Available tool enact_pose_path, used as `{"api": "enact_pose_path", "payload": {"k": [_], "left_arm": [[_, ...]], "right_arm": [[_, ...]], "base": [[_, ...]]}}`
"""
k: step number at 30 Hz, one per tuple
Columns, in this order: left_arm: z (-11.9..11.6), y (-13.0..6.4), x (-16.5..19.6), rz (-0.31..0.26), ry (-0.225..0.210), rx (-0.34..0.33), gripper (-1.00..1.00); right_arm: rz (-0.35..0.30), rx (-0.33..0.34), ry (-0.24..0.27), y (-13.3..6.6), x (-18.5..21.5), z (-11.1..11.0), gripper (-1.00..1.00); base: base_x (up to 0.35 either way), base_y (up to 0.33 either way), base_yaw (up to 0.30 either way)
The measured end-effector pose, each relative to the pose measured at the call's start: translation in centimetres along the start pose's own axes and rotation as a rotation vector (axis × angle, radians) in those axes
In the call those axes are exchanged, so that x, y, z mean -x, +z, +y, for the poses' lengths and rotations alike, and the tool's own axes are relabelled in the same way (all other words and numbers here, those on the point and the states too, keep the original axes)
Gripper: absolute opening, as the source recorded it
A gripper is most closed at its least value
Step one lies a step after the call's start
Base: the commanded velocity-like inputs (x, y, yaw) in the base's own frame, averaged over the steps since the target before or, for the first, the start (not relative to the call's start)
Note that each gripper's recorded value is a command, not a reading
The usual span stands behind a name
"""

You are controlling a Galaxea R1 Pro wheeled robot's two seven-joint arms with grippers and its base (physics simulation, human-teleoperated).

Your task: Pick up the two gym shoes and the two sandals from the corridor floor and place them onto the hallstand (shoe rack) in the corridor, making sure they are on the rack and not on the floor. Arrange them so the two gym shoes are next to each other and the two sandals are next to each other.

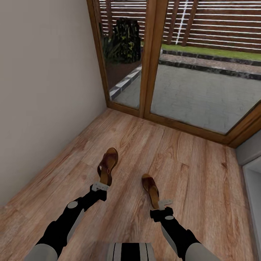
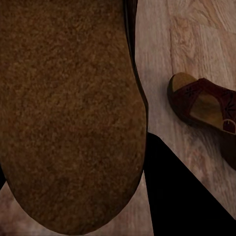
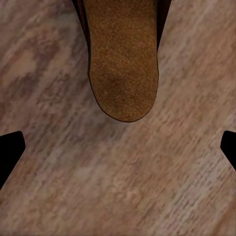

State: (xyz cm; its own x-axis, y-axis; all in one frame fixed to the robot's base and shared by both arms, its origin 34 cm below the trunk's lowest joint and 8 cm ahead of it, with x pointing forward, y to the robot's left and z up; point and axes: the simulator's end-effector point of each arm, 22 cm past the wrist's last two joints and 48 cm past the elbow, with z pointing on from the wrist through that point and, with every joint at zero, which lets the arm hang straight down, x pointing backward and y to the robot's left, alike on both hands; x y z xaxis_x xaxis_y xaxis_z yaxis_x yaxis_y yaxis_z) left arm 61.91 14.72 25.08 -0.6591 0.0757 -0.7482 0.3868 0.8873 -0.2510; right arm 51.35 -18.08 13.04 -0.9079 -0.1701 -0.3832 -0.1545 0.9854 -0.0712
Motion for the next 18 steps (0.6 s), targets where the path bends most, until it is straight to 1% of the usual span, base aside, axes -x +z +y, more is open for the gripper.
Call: {"api": "enact_pose_path", "payload": {"k": [3, 10, 15, 18], "left_arm": [[0.01, -0.01, 0.02, 0.0, -0.001, 0.0, -1.0], [0.03, -0.03, 0.04, -0.001, -0.002, 0.0, -1.0], [0.02, -0.01, 0.02, -0.001, -0.002, 0.0, -1.0], [0.02, -0.02, 0.04, -0.001, -0.002, 0.0, -1.0]], "right_arm": [[0.0, 0.0, 0.0, -0.01, 0.01, 0.0, 1.0], [0.0, 0.0, 0.0, -0.02, 0.01, 0.0, 1.0], [0.0, -0.001, 0.0, 0.0, 0.0, -0.02, 1.0], [0.0, -0.001, 0.0, -0.01, 0.01, -0.02, 1.0]], "base": [[0.112, 0.008, 0.003], [0.222, 0.057, 0.001], [0.036, 0.005, 0.0], [0.161, 0.001, 0.0]]}}
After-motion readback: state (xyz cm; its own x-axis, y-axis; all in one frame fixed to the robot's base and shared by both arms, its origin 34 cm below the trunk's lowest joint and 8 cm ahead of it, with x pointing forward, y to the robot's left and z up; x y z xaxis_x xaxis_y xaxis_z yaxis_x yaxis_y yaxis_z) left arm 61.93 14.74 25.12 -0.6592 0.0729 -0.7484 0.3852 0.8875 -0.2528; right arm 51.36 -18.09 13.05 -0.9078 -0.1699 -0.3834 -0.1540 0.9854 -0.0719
